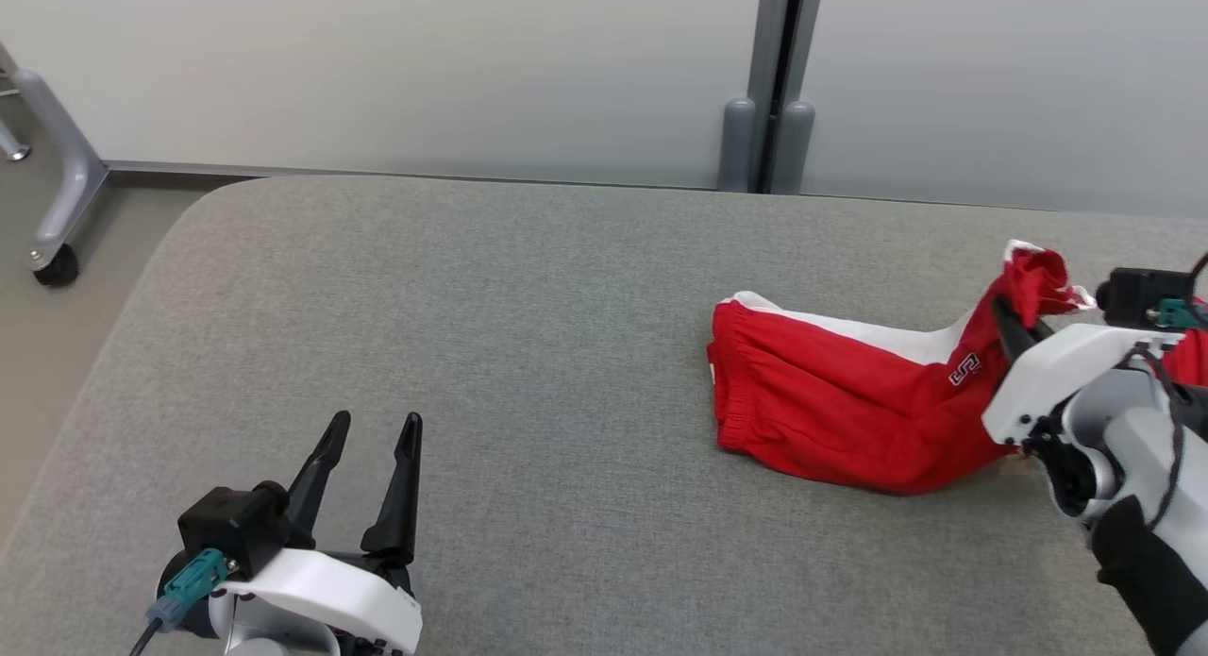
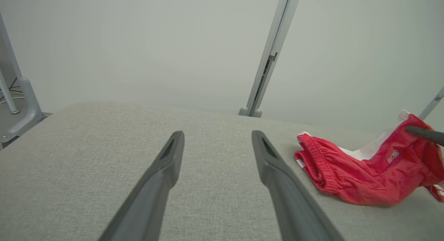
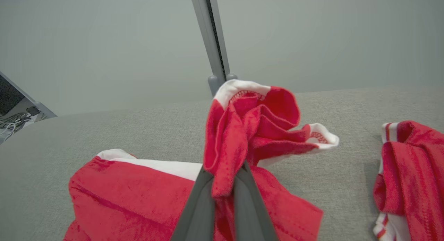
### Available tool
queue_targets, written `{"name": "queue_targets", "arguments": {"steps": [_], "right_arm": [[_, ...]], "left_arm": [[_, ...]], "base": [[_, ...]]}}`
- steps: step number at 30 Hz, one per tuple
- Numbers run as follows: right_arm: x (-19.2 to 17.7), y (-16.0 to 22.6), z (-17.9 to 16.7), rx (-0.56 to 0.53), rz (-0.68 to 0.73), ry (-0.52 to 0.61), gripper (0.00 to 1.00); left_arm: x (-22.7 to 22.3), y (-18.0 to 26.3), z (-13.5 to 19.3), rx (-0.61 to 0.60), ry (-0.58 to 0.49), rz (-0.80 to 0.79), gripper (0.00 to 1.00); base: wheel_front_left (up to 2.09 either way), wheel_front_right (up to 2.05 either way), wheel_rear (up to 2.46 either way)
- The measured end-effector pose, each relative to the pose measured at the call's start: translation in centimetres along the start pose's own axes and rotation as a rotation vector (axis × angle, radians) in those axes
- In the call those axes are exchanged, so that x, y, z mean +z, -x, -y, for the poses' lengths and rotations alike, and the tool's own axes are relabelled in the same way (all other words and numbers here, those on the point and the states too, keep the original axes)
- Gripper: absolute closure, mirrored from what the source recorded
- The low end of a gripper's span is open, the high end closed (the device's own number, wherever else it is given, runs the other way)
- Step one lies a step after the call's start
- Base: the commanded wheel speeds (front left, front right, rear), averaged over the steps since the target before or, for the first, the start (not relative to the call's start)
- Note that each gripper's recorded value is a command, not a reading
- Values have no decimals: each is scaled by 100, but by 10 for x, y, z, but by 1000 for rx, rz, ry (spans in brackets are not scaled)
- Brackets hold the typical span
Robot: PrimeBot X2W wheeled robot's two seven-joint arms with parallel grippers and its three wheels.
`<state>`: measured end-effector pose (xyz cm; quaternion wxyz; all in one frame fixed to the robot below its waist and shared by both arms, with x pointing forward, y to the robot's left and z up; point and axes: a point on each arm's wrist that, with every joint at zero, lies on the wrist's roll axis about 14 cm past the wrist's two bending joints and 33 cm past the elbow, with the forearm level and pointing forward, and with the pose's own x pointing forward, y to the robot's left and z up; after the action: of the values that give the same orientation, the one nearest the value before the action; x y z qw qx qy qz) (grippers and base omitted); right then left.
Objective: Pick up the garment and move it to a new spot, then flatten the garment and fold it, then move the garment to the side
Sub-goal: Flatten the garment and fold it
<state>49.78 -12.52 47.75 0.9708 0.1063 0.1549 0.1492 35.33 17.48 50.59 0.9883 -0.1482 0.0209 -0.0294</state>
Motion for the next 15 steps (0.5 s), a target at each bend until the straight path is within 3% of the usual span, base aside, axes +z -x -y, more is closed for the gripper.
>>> {"name": "queue_targets", "arguments": {"steps": [7, 13, 14, 15], "right_arm": [[-17, -23, -99, 218, -62, 46, 100], [-42, -30, -139, 286, -141, 56, 100], [-47, -31, -143, 290, -158, 53, 63], [-50, -31, -147, 295, -170, 55, 63]], "left_arm": [[0, 16, -17, 72, 17, 8, 0], [-1, 29, -33, 129, 23, 10, 0], [-2, 30, -34, 136, 24, 10, 0], [-2, 31, -36, 142, 25, 9, 0]], "base": [[0, 0, 0], [0, 0, 0], [0, 0, 0], [0, 0, 0]]}}
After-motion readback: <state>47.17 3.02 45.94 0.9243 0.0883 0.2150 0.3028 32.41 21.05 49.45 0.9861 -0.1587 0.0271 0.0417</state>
